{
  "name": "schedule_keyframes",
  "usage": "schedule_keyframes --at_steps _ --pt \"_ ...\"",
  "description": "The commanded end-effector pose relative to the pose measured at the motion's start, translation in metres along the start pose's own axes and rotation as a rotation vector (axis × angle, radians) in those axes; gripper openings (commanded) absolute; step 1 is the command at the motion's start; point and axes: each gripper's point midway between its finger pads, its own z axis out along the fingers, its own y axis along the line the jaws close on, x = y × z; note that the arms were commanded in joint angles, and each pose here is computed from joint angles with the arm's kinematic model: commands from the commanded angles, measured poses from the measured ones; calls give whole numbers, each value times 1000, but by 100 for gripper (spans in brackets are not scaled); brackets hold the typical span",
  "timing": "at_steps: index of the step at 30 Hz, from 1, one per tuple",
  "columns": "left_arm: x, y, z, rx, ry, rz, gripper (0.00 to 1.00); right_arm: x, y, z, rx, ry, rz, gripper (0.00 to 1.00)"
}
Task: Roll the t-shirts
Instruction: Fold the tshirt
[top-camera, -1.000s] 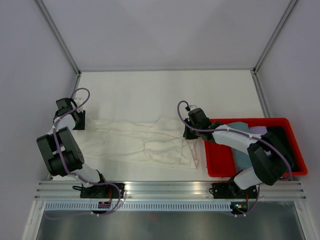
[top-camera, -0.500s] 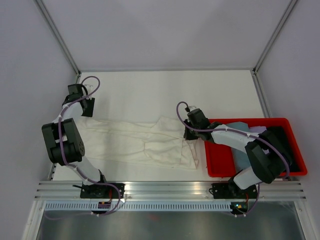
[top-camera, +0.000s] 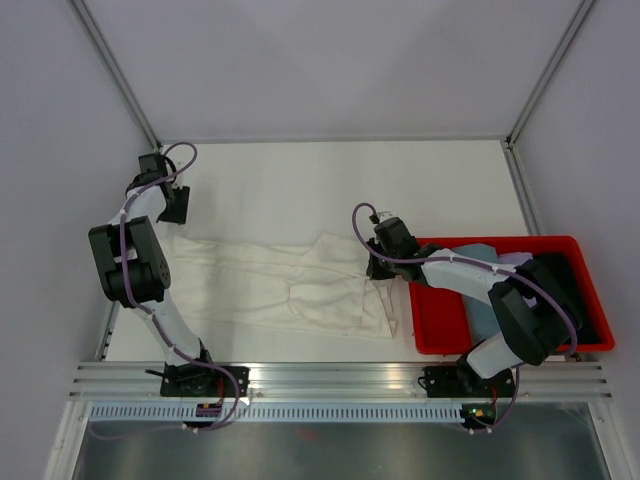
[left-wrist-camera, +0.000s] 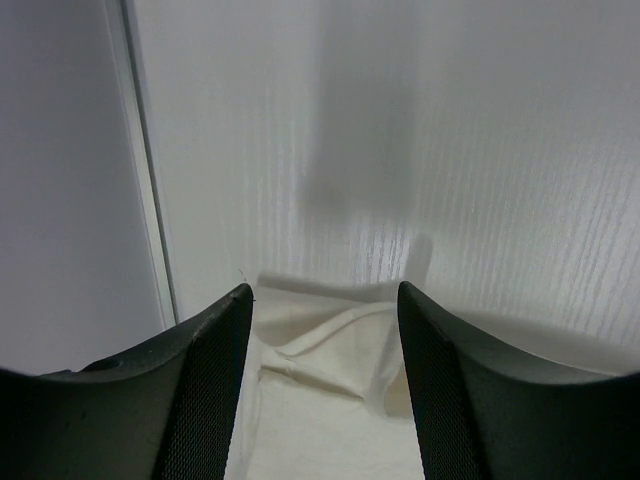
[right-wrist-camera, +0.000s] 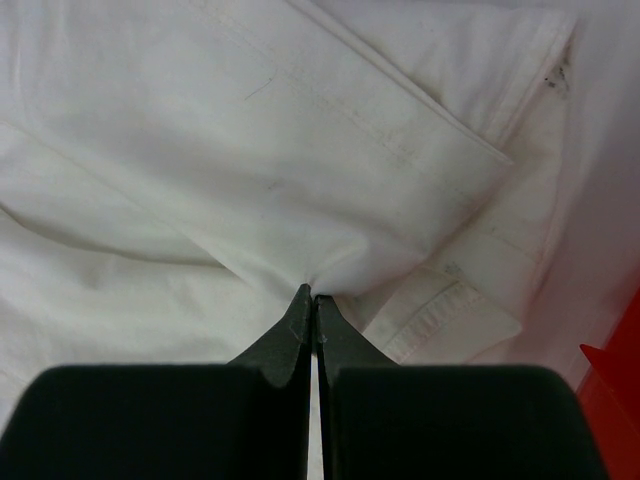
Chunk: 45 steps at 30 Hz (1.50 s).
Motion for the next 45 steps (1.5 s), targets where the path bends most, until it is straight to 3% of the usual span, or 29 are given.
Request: schedule_keyframes --at_steps 1,8,11,18,21,26,28,32,35,38,45 --pt "7 -5 6 35 52 -77 65 -3 8 2 -35 -13 -19 1" --pt "25 -4 5 43 132 -59 64 -4 11 4 -51 -15 -27 0" --pt "37 -13 3 79 160 -60 57 -3 7 5 -36 -19 -33 0" --pt "54 -8 -9 53 189 -37 13 -4 3 0 -23 -32 -49 0" --pt "49 -6 -13 51 169 -43 3 -6 4 -2 -27 -40 -55 0" --pt "43 -7 -17 60 150 -59 2 -7 -1 -3 1 -50 -59 0" --pt "35 -4 -24 54 122 -67 12 -7 -2 -4 2 -52 -59 0" --pt "14 -4 -39 44 57 -32 43 -8 -1 -4 1 -57 -59 0" --pt "12 -23 -45 66 52 33 56 -7 -1 -3 0 -56 -56 0" --pt "22 -35 -35 65 99 80 56 -6 -2 -1 1 -50 -59 1" --pt "43 -24 -22 -10 184 150 53 -6 -2 -2 -3 -55 -69 0"
